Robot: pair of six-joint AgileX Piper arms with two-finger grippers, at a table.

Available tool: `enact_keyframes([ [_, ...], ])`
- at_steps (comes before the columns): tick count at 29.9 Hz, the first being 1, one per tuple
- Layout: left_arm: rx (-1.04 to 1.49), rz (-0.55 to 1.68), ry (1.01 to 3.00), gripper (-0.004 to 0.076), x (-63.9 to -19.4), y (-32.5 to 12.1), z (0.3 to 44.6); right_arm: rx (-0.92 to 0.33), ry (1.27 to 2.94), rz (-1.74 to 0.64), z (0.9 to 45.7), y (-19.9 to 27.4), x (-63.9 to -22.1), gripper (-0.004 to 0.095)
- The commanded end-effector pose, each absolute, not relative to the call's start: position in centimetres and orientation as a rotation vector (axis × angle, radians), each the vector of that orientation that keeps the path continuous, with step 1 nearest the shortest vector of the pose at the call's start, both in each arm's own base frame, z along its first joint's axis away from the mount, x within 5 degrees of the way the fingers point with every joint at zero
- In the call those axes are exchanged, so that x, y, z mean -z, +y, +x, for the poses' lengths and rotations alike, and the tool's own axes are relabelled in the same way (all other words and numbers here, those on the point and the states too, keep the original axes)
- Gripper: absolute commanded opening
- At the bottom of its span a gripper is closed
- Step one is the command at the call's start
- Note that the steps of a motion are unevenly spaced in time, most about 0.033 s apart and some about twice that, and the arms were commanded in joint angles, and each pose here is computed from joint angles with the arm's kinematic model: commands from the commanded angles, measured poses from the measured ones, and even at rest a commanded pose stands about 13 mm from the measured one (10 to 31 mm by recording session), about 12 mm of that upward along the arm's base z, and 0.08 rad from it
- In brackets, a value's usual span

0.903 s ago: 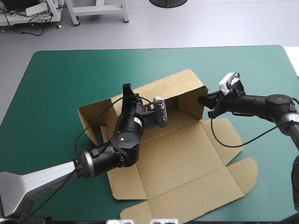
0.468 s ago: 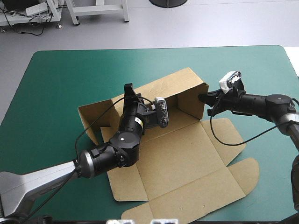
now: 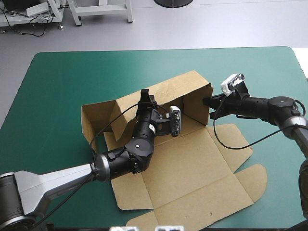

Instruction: Fold the box

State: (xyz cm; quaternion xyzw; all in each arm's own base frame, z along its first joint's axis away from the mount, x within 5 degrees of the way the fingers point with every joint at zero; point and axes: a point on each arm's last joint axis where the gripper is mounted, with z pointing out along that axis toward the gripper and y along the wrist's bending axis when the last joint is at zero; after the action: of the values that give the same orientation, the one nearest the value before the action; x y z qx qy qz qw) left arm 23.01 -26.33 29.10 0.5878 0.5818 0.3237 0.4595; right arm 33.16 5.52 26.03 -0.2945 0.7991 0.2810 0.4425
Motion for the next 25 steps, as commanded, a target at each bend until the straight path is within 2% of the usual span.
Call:
enact_keyframes([
  [1, -0.72, 1.358, 1.341, 0.034, -31.2, -27.1, 22.6, -0.776, 1.878, -0.706, 32.8, 6.3, -28.7, -0.0004],
  [6, -0.636, 1.261, 1.375, 0.034, -31.4, -27.4, 22.5, -0.77, 1.887, -0.699, 32.9, 6.3, -28.7, -0.0004],
  [21, -0.511, 1.408, 1.158, 0.034, -31.6, -31.3, 17.3, -0.773, 1.933, -0.668, 32.9, 6.2, -28.4, -0.0004],
  [25, -0.461, 1.383, 1.158, 0.0337, -31.7, -32.2, 15.2, -0.778, 1.943, -0.65, 32.9, 6.1, -28.4, -0.0004],
])
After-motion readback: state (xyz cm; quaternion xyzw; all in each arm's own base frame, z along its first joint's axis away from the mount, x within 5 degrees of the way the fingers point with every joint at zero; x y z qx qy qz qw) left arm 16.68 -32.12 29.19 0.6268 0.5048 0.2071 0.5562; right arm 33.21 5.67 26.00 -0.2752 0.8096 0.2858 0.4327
